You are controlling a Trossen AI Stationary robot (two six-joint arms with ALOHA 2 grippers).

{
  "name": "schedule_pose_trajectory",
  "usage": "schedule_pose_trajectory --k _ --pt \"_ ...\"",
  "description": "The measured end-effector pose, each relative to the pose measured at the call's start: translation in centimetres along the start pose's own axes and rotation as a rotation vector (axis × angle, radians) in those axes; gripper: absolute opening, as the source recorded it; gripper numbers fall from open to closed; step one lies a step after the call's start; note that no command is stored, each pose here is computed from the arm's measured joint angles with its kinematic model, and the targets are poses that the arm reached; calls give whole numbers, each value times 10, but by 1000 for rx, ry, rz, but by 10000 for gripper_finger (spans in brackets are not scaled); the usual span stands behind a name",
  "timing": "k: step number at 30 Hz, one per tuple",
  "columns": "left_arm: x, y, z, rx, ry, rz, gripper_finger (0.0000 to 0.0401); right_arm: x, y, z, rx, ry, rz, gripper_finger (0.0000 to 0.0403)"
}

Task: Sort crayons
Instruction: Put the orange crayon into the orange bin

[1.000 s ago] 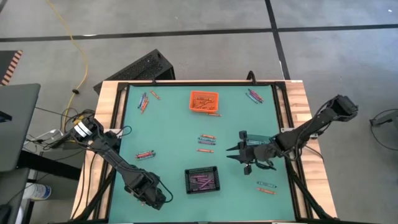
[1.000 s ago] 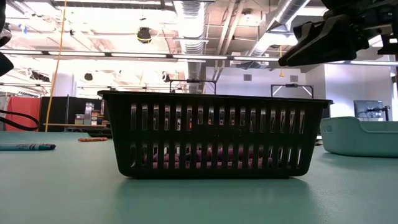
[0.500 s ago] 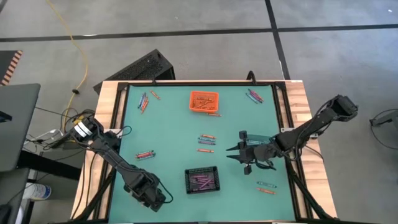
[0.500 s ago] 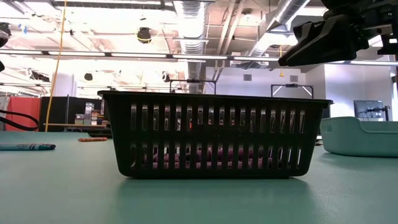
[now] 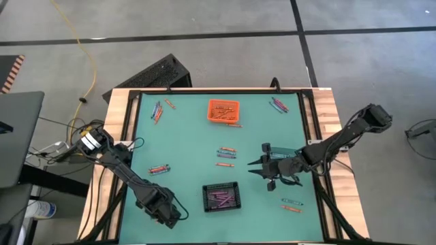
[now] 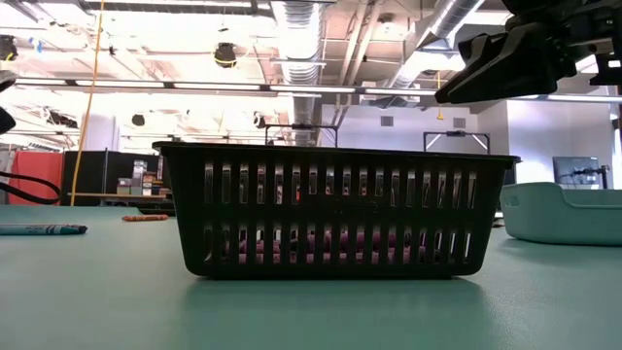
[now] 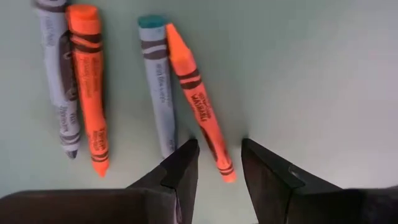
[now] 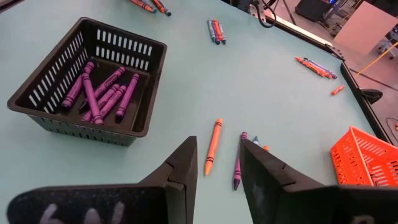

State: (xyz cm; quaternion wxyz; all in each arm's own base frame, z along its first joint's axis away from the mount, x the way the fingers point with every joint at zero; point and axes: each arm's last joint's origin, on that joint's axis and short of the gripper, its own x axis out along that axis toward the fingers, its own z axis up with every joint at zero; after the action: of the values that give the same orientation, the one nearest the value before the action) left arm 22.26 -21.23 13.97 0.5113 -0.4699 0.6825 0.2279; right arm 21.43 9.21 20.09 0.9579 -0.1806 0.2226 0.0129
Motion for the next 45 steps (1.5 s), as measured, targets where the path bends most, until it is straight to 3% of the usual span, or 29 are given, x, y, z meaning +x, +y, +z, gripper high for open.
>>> schedule_pose_trajectory --k 9,23,36,45 --pt "0 0 1 27 -17 -8 108 0 0 1 -7 -9 -1 118" --pt "0 0 2 59 -58 -11 12 0 0 1 -11 -9 -1 118" --pt "-3 -4 5 113 -67 -21 20 0 0 1 -10 -10 -1 118" --pt "-30 -12 31 203 -206 -114 19 0 0 2 -16 -15 -2 118"
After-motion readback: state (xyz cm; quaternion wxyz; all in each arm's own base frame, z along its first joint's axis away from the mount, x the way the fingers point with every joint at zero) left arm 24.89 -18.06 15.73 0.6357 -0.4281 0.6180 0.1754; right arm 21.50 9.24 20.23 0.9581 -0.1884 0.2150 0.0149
